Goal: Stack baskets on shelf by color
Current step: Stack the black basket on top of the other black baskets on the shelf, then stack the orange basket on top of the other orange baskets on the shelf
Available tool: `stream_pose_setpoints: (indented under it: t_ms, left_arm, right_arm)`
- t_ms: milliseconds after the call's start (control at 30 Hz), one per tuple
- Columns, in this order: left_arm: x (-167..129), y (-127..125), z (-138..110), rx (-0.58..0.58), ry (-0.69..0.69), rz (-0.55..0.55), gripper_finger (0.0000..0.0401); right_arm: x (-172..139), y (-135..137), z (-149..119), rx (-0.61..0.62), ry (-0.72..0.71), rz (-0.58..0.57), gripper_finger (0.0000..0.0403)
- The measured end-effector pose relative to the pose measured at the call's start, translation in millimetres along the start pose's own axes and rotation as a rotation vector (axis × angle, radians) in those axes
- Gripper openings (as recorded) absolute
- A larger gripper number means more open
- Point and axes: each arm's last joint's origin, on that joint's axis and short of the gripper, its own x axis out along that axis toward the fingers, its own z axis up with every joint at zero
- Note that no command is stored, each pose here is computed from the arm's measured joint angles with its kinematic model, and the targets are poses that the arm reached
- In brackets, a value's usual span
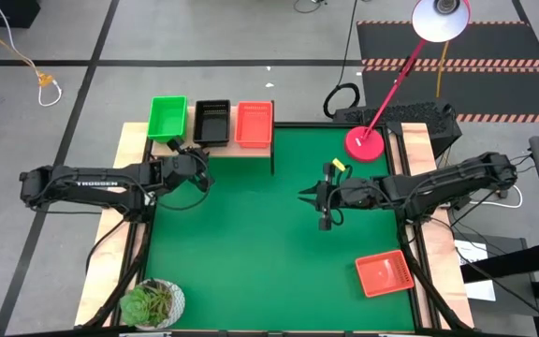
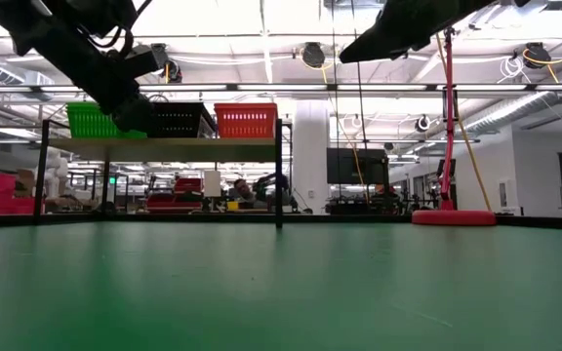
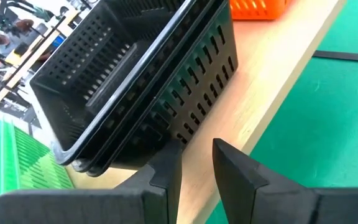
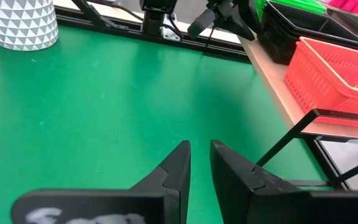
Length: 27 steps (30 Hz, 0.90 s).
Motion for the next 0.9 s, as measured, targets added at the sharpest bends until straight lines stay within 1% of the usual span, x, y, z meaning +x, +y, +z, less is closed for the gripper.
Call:
stream_pose_setpoints:
  t_ms: [100,200,333,433,567,700,833,900]
  left_arm:
    - [-3,1,1,-0.003,-0.012,-0.006,0.0092]
    - [-10,2,3,-0.014,-0.047,-0.034,0.0092]
    - [-26,7,15,-0.047,-0.12,-0.095,0.0092]
    - [-37,8,21,-0.059,-0.178,-0.16,0.0092]
    - [-47,5,27,-0.051,-0.226,-0.224,0.0092]
    - [-52,2,31,-0.032,-0.256,-0.263,0.0092]
    - [-61,0,38,-0.03,-0.298,-0.338,0.0092]
    - [-67,0,43,-0.041,-0.324,-0.371,0.0092]
  right_arm:
    - [0,0,0,0.012,0.0,0.0,0.0054]
    - [0,1,-1,0.017,0.011,0.003,0.0054]
    - [-1,5,-2,0.078,0.022,0.022,0.0054]
    - [-4,13,-5,0.117,0.053,0.052,0.0055]
    - [-10,28,-10,0.215,0.114,0.098,0.0055]
    - [-19,43,-17,0.291,0.218,0.137,0.0055]
    - [-33,60,-18,0.298,0.323,0.178,0.0055]
    - [-41,68,-19,0.3,0.377,0.236,0.0055]
